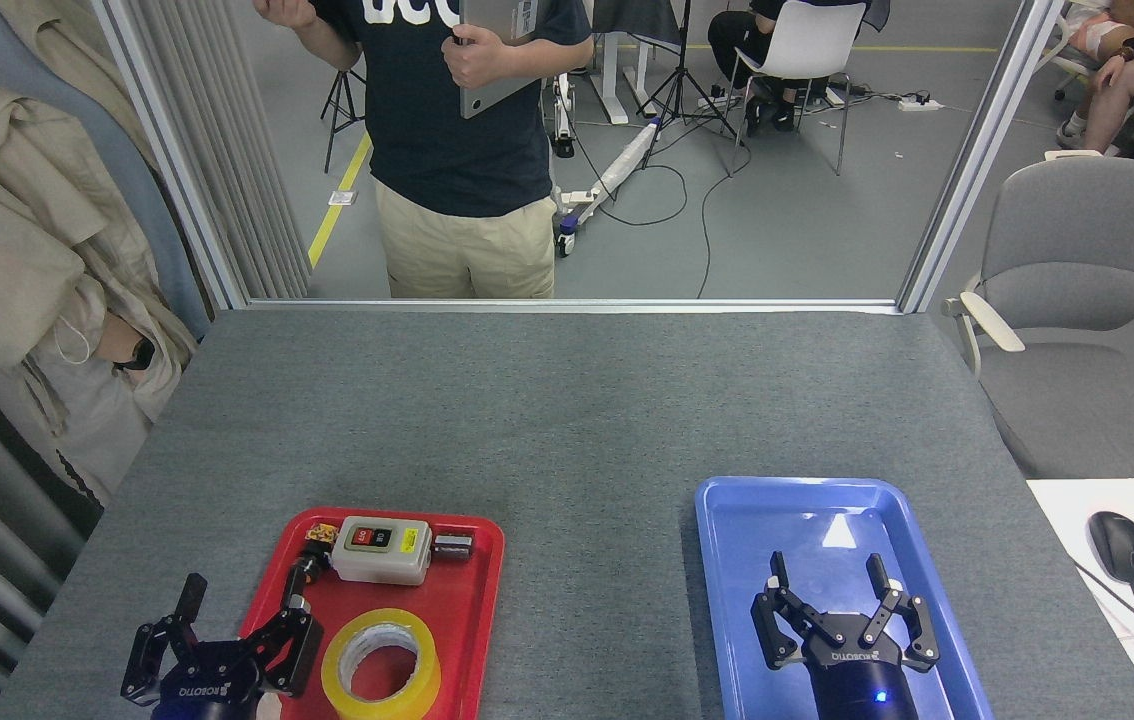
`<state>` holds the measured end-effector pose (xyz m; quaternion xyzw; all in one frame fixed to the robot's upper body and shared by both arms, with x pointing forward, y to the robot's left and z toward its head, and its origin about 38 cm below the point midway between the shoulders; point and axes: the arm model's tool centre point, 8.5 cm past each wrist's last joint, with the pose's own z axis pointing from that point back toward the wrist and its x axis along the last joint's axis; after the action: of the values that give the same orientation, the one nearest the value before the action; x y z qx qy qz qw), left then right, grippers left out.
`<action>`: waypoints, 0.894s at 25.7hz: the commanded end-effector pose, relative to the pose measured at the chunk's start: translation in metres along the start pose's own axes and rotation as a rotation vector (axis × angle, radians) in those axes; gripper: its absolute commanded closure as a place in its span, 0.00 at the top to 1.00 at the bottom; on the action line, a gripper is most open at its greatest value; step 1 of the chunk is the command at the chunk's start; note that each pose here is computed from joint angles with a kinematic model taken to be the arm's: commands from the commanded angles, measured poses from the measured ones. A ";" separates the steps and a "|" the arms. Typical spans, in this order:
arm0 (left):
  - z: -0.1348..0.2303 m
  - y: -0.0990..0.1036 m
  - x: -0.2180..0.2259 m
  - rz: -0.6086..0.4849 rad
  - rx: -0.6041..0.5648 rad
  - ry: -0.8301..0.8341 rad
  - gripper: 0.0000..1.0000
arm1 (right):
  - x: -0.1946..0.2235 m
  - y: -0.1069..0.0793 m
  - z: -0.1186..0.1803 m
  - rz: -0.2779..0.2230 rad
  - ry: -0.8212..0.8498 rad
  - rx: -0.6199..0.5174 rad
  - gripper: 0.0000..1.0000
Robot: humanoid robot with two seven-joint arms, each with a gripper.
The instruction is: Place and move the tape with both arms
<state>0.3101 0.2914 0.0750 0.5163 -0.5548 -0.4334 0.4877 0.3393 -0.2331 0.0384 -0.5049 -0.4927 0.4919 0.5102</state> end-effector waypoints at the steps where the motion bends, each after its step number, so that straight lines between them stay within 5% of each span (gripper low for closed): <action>1: 0.000 0.000 0.000 0.003 0.000 0.003 1.00 | -0.001 -0.001 -0.001 0.003 0.002 -0.005 0.98; 23: -0.001 0.002 -0.001 0.001 0.007 0.005 1.00 | -0.004 -0.004 0.002 0.008 -0.010 -0.011 0.99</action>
<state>0.3110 0.2926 0.0777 0.5185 -0.5563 -0.4311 0.4856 0.3381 -0.2369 0.0424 -0.5086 -0.4960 0.4922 0.5030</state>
